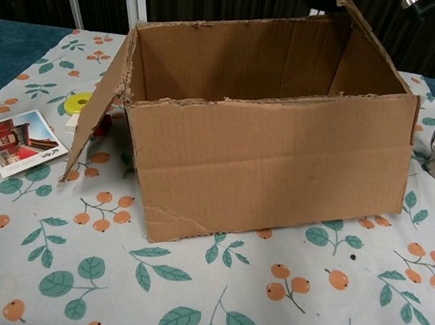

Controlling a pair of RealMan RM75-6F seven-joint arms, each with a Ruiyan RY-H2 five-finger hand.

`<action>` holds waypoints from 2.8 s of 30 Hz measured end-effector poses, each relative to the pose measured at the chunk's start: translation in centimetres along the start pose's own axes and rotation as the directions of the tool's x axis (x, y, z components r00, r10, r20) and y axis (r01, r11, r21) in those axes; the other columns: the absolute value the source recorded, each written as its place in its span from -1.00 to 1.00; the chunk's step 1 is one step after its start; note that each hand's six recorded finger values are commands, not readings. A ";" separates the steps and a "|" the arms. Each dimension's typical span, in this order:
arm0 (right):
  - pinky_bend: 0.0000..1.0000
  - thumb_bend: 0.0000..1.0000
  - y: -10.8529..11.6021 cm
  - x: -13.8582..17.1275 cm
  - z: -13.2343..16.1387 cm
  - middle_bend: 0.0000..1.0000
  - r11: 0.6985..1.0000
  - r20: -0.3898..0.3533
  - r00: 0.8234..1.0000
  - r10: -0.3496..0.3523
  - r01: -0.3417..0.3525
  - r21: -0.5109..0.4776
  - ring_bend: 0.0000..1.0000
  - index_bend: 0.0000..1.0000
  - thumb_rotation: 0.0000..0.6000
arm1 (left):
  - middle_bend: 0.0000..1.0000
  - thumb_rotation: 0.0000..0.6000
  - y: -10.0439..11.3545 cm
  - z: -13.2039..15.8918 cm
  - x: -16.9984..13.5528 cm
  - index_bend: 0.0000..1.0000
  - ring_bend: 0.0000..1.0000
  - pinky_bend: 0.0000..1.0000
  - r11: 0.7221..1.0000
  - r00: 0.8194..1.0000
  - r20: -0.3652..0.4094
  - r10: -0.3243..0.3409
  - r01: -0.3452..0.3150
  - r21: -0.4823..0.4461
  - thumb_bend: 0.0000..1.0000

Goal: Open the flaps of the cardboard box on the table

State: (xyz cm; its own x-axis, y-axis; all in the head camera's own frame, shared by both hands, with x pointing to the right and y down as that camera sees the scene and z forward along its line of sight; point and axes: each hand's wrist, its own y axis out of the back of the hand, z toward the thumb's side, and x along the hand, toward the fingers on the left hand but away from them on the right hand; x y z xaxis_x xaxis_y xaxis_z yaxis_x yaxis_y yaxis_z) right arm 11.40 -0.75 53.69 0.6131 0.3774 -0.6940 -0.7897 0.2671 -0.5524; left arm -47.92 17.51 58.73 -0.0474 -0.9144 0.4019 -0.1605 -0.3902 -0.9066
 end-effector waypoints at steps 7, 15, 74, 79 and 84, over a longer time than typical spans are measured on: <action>-0.50 0.54 -0.7 1.0 -1.0 -0.30 1.000 0.020 1.000 0.020 -0.020 0.024 -0.53 -0.05 1.00 | -1.00 1.00 -0.1 0.0 0.0 -1.00 -1.00 -0.94 1.000 1.000 -0.002 -0.006 0.006 0.003 -0.33; -0.52 0.45 -1.1 1.7 -1.5 -0.38 0.999 0.031 0.999 0.032 -0.033 0.019 -0.59 -0.15 1.00 | -1.00 1.00 -0.1 -0.1 0.0 -1.00 -1.00 -0.94 1.000 1.000 -0.008 -0.011 0.011 0.003 -0.33; -0.53 0.09 -8.1 9.1 -8.7 -0.51 0.969 0.221 0.950 0.219 -0.238 0.064 -0.63 -0.52 1.00 | -1.00 1.00 -0.4 0.1 -0.1 -1.00 -1.00 -0.97 1.000 1.000 -0.006 -0.029 0.029 0.002 -0.33; -0.53 0.09 -9.6 10.1 -8.6 -0.51 0.959 0.224 0.939 0.262 -0.279 0.048 -0.63 -0.52 1.00 | -1.00 1.00 -0.4 0.1 -0.2 -1.00 -1.00 -0.97 1.000 1.000 -0.004 -0.031 0.031 -0.001 -0.33; -0.53 0.08 -11.5 10.8 -7.7 -0.51 0.949 0.212 0.929 0.302 -0.315 0.028 -0.64 -0.52 1.00 | -1.00 1.00 -0.4 0.2 -0.3 -1.00 -1.00 -0.97 0.999 0.999 0.000 -0.032 0.032 -0.002 -0.33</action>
State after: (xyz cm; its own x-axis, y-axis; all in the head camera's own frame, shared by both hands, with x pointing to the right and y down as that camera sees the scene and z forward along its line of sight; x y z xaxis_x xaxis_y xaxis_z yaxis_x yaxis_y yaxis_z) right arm 27.34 -6.53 49.01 0.3264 0.6194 -0.7140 -0.9428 0.1597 -0.2925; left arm -47.61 17.87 58.94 -0.0419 -0.9016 0.4305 -0.1641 -0.4188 -0.8931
